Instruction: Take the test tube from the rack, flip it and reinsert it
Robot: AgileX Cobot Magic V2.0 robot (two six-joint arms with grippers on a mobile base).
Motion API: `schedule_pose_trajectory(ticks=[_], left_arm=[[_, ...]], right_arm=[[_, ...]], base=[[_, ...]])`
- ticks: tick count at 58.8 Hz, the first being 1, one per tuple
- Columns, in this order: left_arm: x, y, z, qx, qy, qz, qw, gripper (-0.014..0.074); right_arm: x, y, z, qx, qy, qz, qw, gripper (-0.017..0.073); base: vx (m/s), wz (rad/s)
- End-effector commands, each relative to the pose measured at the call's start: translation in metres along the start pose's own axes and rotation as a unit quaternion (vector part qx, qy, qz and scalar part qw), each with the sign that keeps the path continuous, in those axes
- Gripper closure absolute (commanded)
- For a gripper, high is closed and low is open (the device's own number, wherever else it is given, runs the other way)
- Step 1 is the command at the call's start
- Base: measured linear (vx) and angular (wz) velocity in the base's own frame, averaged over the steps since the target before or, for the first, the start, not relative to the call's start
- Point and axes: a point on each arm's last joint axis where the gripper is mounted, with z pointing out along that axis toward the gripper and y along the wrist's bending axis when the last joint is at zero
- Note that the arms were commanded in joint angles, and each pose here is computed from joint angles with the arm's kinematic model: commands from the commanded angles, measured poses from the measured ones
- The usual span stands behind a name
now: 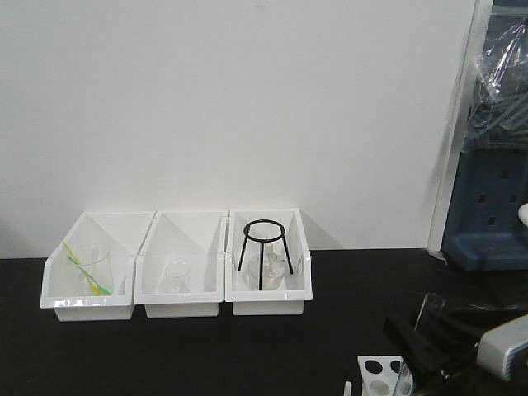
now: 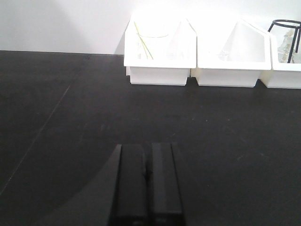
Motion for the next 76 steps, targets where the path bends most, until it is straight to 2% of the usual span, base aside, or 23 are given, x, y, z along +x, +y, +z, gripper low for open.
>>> schedule_pose_trajectory(ticks=[1, 8, 10, 13, 17, 21, 25, 29, 31, 35, 37, 39, 42, 43, 44, 45, 47, 48, 53, 56, 59, 69, 76], left_arm=[[-0.007, -0.002, 0.000, 0.010, -0.041, -0.002, 0.999, 0.0600], [-0.007, -0.002, 0.000, 0.010, -0.041, -0.002, 0.999, 0.0600], [-0.007, -0.002, 0.000, 0.010, -0.041, -0.002, 0.999, 0.0600], [-0.007, -0.002, 0.000, 0.010, -0.041, -0.002, 0.999, 0.0600], [-0.007, -0.002, 0.000, 0.010, -0.041, -0.002, 0.999, 0.0600], [-0.007, -0.002, 0.000, 0.010, -0.041, -0.002, 0.999, 0.0600], [-0.007, -0.002, 0.000, 0.010, -0.041, -0.002, 0.999, 0.0600], [-0.007, -0.002, 0.000, 0.010, -0.041, -0.002, 0.999, 0.0600], [-0.007, -0.002, 0.000, 0.010, -0.041, -0.002, 0.999, 0.0600], [-0.007, -0.002, 0.000, 0.010, -0.041, -0.002, 0.999, 0.0600], [-0.007, -0.002, 0.000, 0.010, -0.041, -0.002, 0.999, 0.0600], [-0.007, -0.002, 0.000, 0.010, -0.041, -0.002, 0.999, 0.0600], [-0.007, -0.002, 0.000, 0.010, -0.041, -0.002, 0.999, 0.0600], [-0.007, -0.002, 0.000, 0.010, -0.041, -0.002, 0.999, 0.0600], [-0.007, -0.002, 0.000, 0.010, -0.041, -0.002, 0.999, 0.0600], [-0.007, -0.002, 0.000, 0.010, -0.041, -0.002, 0.999, 0.0600], [-0.007, -0.002, 0.000, 0.010, -0.041, -0.002, 0.999, 0.0600], [-0.007, -0.002, 0.000, 0.010, -0.041, -0.002, 0.999, 0.0600], [-0.007, -0.002, 0.000, 0.010, -0.041, -0.002, 0.999, 0.0600], [-0.007, -0.002, 0.000, 0.010, -0.041, -0.002, 0.999, 0.0600], [-0.007, -0.002, 0.000, 0.010, -0.041, -0.002, 0.999, 0.0600], [-0.007, -0.002, 0.000, 0.010, -0.041, -0.002, 0.999, 0.0600], [-0.007, -0.002, 0.000, 0.010, -0.041, -0.002, 0.999, 0.0600]], right_arm=[[-0.050, 0.002, -0.004, 0.001, -0.068, -0.011, 0.998, 0.0571], [-0.084, 0.002, -0.009, 0.013, -0.067, -0.028, 0.997, 0.0571], [-0.092, 0.002, -0.010, 0.016, -0.061, -0.053, 0.997, 0.0571], [-0.098, 0.003, -0.011, 0.016, -0.050, -0.112, 0.992, 0.0571], [-0.104, 0.003, -0.011, 0.014, -0.020, -0.249, 0.968, 0.0571], [-0.102, 0.002, -0.010, 0.007, 0.025, -0.428, 0.904, 0.0571], [-0.098, -0.003, -0.011, 0.002, 0.079, -0.572, 0.817, 0.0571], [-0.094, -0.008, -0.013, -0.002, 0.118, -0.647, 0.753, 0.0571], [-0.092, -0.010, -0.013, -0.002, 0.132, -0.664, 0.736, 0.0571], [-0.090, -0.013, -0.014, 0.000, 0.152, -0.677, 0.720, 0.0571], [-0.089, -0.014, -0.015, 0.001, 0.157, -0.674, 0.722, 0.0571], [-0.090, -0.014, -0.015, 0.005, 0.158, -0.659, 0.736, 0.0571], [-0.092, -0.014, -0.014, 0.013, 0.155, -0.614, 0.773, 0.0569], [-0.094, -0.013, -0.014, 0.022, 0.151, -0.567, 0.809, 0.0569], [-0.095, -0.013, -0.014, 0.024, 0.150, -0.553, 0.819, 0.0569], [-0.098, -0.012, -0.014, 0.034, 0.143, -0.485, 0.862, 0.0569], [-0.102, -0.012, -0.013, 0.045, 0.133, -0.405, 0.903, 0.0569], [-0.105, -0.012, -0.013, 0.052, 0.123, -0.342, 0.930, 0.0569], [-0.113, -0.011, -0.013, 0.067, 0.068, -0.123, 0.988, 0.0568], [-0.116, -0.011, -0.013, 0.064, 0.035, -0.036, 0.997, 0.0568], [-0.118, -0.008, -0.013, 0.049, 0.003, 0.020, 0.999, 0.0568], [-0.090, 0.002, -0.016, -0.017, -0.048, 0.036, 0.998, 0.0568], [-0.055, 0.003, -0.029, -0.029, -0.110, 0.065, 0.991, 0.0568]], base=[[0.00, 0.00], [0.00, 0.00], [0.00, 0.00], [0.00, 0.00], [0.00, 0.00], [0.00, 0.00], [0.00, 0.00], [0.00, 0.00], [0.00, 0.00], [0.00, 0.00], [0.00, 0.00], [0.00, 0.00], [0.00, 0.00], [0.00, 0.00], [0.00, 0.00], [0.00, 0.00], [0.00, 0.00], [0.00, 0.00], [0.00, 0.00], [0.00, 0.00], [0.00, 0.00], [0.00, 0.00], [0.00, 0.00]])
